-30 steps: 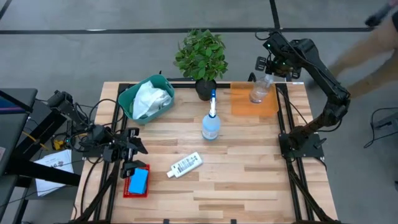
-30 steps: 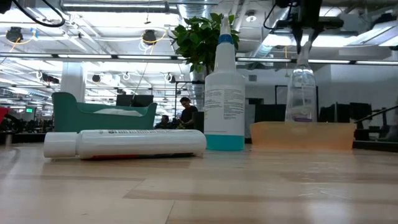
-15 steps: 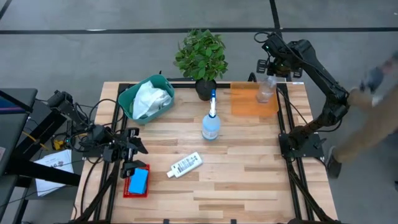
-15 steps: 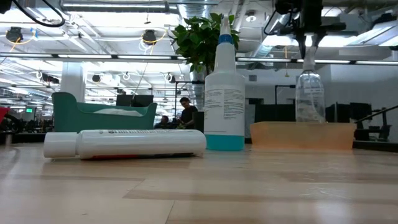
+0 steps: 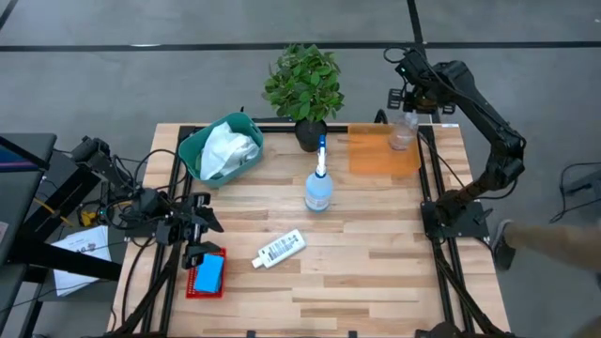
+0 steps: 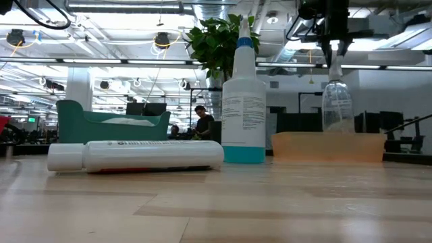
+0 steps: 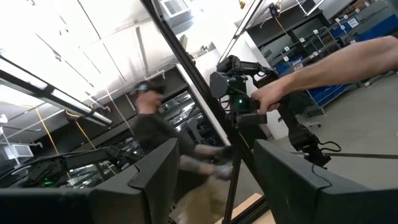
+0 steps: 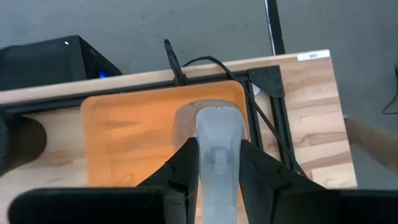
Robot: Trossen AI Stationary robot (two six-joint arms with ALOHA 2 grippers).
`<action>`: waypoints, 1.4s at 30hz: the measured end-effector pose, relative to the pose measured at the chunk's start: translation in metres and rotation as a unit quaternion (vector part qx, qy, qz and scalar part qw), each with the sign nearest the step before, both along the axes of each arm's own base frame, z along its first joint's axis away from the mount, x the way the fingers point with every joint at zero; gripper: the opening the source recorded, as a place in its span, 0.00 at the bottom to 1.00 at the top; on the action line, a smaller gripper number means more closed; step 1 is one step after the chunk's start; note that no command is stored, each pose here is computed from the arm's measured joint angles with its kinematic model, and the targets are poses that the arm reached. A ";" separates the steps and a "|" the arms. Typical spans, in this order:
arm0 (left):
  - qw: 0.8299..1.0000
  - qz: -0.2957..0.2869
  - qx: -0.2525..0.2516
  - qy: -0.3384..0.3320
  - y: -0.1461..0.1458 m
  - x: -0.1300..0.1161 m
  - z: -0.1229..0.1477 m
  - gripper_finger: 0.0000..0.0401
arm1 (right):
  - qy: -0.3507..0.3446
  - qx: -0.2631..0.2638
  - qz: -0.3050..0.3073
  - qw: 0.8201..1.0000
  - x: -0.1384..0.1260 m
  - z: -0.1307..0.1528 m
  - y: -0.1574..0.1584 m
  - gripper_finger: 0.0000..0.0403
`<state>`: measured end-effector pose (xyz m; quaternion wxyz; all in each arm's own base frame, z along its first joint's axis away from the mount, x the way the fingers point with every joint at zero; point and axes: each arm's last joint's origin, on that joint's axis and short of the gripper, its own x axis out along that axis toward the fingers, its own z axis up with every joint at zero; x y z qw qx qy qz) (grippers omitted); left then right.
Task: Pick & Place Kitchen Items
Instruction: Put the transparent bottle into the orange bin
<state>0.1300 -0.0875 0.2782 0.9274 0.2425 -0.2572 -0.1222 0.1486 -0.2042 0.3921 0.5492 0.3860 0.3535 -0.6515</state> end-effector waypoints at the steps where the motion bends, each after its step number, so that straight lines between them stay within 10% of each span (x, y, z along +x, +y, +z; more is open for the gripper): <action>1: 1.000 0.000 0.000 0.000 0.000 0.000 0.000 0.51 | -0.002 -0.003 -0.002 1.000 0.000 0.000 -0.001 0.20; 42: 1.000 -0.003 -0.007 0.010 0.000 0.000 -0.001 0.51 | 0.039 0.030 0.018 0.999 0.000 -0.017 -0.026 0.22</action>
